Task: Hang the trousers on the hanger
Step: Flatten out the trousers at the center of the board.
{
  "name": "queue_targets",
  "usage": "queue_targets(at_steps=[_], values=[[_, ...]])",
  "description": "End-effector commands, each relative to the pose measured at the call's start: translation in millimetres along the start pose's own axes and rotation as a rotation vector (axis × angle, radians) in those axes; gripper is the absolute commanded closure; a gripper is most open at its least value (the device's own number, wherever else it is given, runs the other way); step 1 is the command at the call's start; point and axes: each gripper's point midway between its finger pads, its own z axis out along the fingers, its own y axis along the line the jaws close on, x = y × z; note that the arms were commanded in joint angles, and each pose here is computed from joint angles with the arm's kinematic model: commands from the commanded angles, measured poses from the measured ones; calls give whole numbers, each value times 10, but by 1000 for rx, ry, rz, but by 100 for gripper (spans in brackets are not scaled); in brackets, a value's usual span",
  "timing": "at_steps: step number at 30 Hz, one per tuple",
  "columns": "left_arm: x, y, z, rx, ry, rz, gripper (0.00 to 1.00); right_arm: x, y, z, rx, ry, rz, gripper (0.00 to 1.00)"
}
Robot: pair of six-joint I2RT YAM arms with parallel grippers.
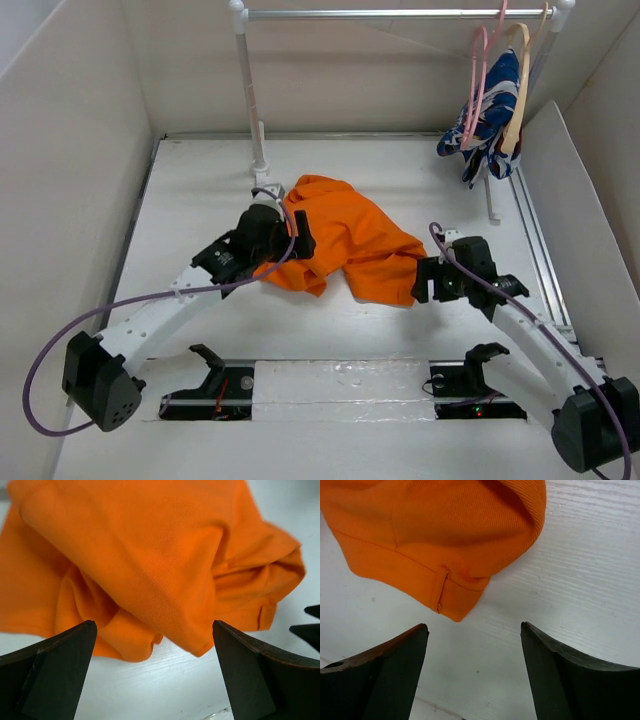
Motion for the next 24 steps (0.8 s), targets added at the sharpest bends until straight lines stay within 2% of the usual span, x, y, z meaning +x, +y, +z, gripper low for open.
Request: queue_targets(at_steps=[1,6,8,10,11,13,14,16,18,19,21,22,24], values=[[172,-96,135,13,-3,-70,1,-330,150,130,-122,-125,-4,20],[468,-353,419,-29,62,-8,5,-382,64,302,-104,-105,-7,20],[503,-291,516,-73,59,-23,14,-376,8,366,-89,-108,0,21],[514,-283,564,-78,49,-35,17,-341,-44,471,-82,-91,12,21],[522,-229,589,-96,53,-44,23,-306,-59,508,-78,-78,17,23],[484,-185,602,-106,38,-54,28,-300,-80,576,-74,-80,23,27],[451,-128,609,-118,31,-67,40,-327,-81,583,-73,-92,24,31],[391,-60,614,-143,8,-75,52,-390,-76,601,-77,-123,24,41],[274,-4,610,-157,-19,-84,83,-472,-77,590,-72,-145,21,64],[219,17,589,-173,-38,-86,99,-520,-92,566,-58,-157,20,85],[-36,86,514,-191,-79,-105,100,-805,-79,365,-28,-222,6,100],[-69,141,520,-204,-85,-114,100,-814,-121,364,-4,-227,9,100],[-414,139,351,-194,-158,-144,100,-1135,-3,35,14,-309,-37,100]])
